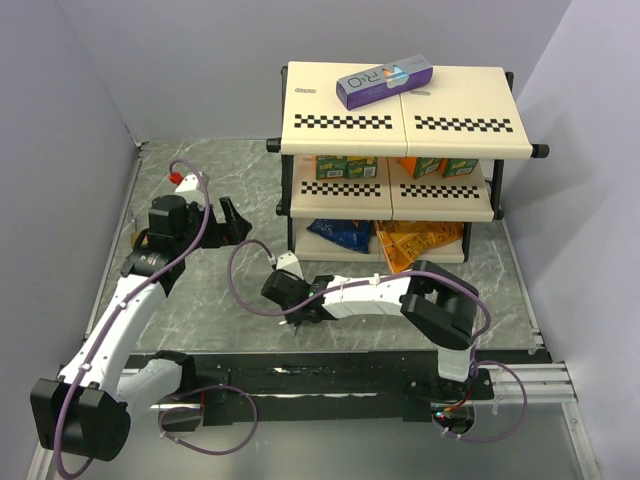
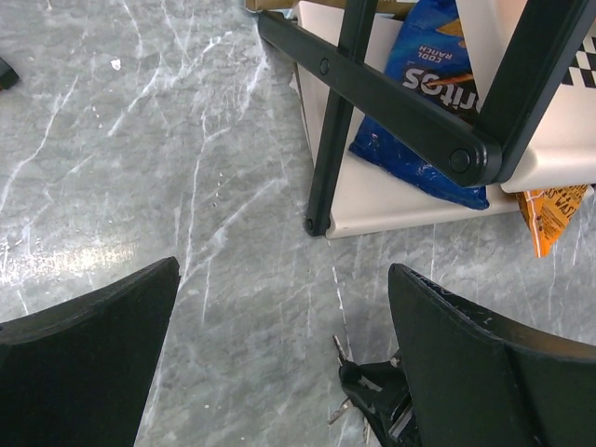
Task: Unlock with the key
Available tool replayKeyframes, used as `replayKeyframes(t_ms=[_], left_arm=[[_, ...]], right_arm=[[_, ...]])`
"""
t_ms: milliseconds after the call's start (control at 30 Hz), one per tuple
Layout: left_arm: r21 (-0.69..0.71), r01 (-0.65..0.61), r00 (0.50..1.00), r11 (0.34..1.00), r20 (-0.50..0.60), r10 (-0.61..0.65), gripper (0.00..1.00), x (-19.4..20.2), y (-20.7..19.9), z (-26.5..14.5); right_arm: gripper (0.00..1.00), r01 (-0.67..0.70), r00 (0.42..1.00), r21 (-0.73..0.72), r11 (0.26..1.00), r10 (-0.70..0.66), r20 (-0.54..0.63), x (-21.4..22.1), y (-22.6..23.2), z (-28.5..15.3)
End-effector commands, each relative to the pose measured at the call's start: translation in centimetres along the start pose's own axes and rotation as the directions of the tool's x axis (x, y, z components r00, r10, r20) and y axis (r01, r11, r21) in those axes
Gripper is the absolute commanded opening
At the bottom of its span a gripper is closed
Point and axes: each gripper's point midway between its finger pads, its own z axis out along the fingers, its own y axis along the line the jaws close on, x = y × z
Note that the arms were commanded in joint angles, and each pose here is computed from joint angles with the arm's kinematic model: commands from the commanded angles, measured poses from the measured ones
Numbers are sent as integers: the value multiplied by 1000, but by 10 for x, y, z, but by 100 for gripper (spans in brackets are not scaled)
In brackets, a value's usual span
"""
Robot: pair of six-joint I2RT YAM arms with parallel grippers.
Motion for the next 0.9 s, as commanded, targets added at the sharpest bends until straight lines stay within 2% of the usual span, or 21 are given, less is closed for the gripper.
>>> replayKeyframes(t_ms=[0, 200, 367, 467, 700, 867], left_arm=[[37, 4, 1000, 999, 6, -4, 99, -3, -7, 2], [51, 38, 999, 998, -40, -36, 99, 11, -8, 6], [126, 120, 993, 985, -17, -119, 99, 18, -23, -1], [166, 165, 986, 972, -20, -164, 99, 28, -33, -2], [236, 272, 958, 933, -158, -239, 99, 79, -53, 9], [255, 299, 941, 920, -240, -239, 100, 106, -66, 16]], right_arm=[[29, 12, 1000, -5, 1000, -12, 2, 2, 3, -6], [11, 3, 1000, -22, 1000, -3, 10, 1, 5, -6], [1, -10, 1000, -34, 999, 11, 16, 3, 2, -6], [0, -22, 999, -46, 999, 23, 27, 1, 1, -8], [0, -79, 989, -129, 988, 94, 114, -4, -10, -21], [0, -96, 975, -178, 979, 128, 182, -12, -13, -29]])
